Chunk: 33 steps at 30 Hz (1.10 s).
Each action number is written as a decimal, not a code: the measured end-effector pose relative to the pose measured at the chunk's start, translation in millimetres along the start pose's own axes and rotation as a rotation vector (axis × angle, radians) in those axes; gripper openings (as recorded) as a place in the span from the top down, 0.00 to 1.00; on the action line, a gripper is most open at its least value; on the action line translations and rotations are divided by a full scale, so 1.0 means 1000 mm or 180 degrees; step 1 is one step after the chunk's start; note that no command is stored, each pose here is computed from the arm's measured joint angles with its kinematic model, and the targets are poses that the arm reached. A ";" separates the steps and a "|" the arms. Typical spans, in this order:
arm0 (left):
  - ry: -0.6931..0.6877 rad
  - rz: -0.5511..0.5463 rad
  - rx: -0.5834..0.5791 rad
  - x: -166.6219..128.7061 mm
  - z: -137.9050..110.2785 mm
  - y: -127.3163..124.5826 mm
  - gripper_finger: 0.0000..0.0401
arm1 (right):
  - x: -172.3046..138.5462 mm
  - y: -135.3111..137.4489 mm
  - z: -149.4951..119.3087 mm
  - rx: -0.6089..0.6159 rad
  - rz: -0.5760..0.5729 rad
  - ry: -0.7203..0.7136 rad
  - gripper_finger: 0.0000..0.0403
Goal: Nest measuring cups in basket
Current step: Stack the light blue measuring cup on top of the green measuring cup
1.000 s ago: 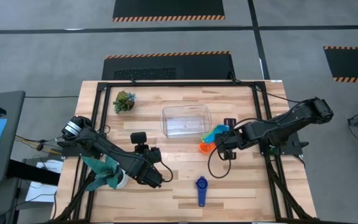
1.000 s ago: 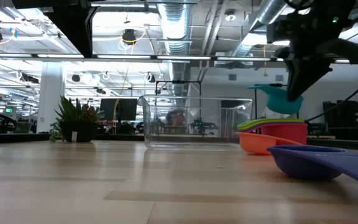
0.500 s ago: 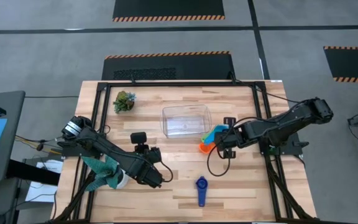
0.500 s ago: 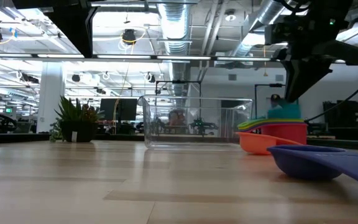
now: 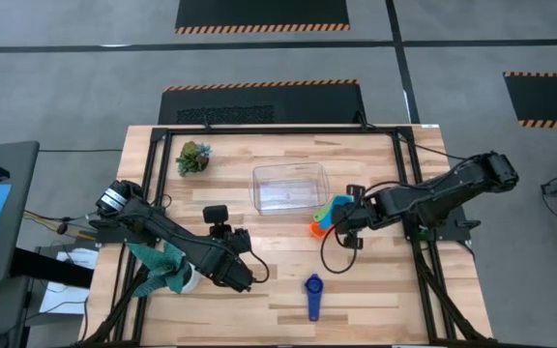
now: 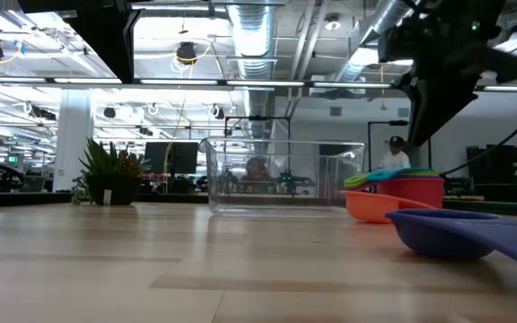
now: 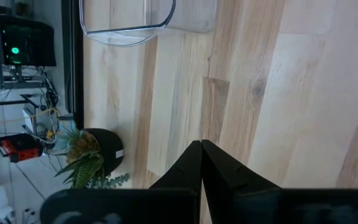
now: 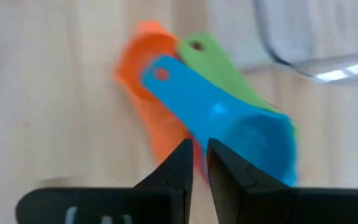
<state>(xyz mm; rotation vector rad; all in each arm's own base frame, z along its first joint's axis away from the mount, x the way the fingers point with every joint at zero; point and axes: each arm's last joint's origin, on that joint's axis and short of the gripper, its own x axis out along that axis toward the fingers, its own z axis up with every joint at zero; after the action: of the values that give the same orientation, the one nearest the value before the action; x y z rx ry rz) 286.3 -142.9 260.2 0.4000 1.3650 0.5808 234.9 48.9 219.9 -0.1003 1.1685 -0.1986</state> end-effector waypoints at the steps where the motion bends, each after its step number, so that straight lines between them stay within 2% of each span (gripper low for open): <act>1: 0.0000 0.0000 0.0000 0.000 0.000 0.000 1.00 | 0.000 0.002 0.001 -0.0045 0.0104 -0.0044 0.83; 5: 0.0000 0.0000 0.0000 0.000 0.000 0.000 1.00 | 0.005 0.012 0.009 -0.0315 0.0373 -0.0196 0.86; 9: -0.0006 -0.0005 -0.0005 0.000 0.000 0.000 1.00 | 0.020 0.018 0.009 -0.0559 0.0519 -0.0011 0.88; 17: -0.0013 -0.0018 -0.0011 0.000 0.001 0.000 1.00 | 0.045 0.023 0.012 -0.0698 0.0503 0.0181 0.94; 23: -0.0012 -0.0016 -0.0004 0.000 0.000 0.000 1.00 | 0.060 0.015 0.015 -0.0589 0.0440 0.0290 0.96; 28: -0.0010 -0.0019 0.0018 0.000 0.000 0.000 1.00 | 0.060 0.009 0.019 -0.0474 0.0421 0.0182 0.94; 33: -0.0009 -0.0019 0.0020 0.000 0.000 0.000 1.00 | 0.057 0.002 0.021 -0.0424 0.0222 0.0116 0.95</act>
<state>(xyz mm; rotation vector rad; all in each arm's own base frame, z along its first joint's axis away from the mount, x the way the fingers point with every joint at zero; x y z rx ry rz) 286.7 -143.1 260.2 0.4016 1.3653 0.5708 276.3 38.9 176.0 -0.1734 1.2191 -0.0611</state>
